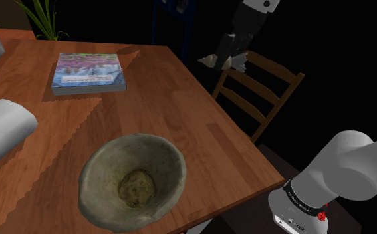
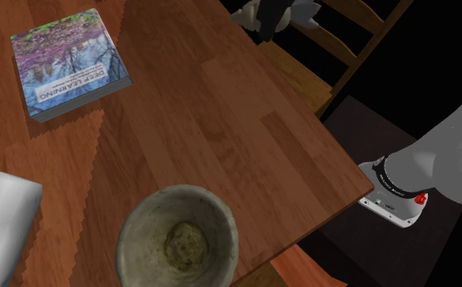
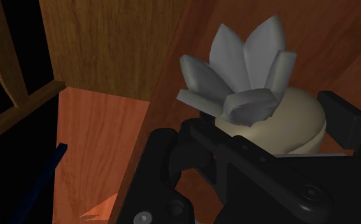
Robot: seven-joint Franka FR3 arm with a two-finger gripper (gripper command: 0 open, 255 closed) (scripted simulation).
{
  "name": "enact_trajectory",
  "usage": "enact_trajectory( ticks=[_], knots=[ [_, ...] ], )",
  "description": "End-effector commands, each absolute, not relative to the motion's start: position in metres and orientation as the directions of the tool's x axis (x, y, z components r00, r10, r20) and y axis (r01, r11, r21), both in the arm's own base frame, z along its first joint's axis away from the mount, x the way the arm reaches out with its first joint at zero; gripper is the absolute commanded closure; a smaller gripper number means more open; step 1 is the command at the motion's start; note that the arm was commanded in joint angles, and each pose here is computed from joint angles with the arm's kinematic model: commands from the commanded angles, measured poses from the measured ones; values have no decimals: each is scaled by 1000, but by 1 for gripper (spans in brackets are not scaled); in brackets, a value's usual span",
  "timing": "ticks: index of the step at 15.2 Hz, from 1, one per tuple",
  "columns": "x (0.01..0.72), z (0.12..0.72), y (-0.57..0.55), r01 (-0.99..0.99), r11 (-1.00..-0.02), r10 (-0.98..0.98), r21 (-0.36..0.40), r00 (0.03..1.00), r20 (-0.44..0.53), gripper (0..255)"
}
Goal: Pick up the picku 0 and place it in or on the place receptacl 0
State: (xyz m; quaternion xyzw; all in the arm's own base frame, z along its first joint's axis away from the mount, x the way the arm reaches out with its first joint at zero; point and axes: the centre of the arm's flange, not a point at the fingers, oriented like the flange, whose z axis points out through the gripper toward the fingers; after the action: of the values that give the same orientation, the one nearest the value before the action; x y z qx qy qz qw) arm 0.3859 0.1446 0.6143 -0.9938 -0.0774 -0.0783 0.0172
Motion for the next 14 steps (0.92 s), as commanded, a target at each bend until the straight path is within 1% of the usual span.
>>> enact_trajectory(
  ticks=[1,14],
  knots=[
    [377,617,167,156,-987,151,-22,976,158,255],
    [315,614,327,156,-987,151,-22,976,158,255]
  ],
)
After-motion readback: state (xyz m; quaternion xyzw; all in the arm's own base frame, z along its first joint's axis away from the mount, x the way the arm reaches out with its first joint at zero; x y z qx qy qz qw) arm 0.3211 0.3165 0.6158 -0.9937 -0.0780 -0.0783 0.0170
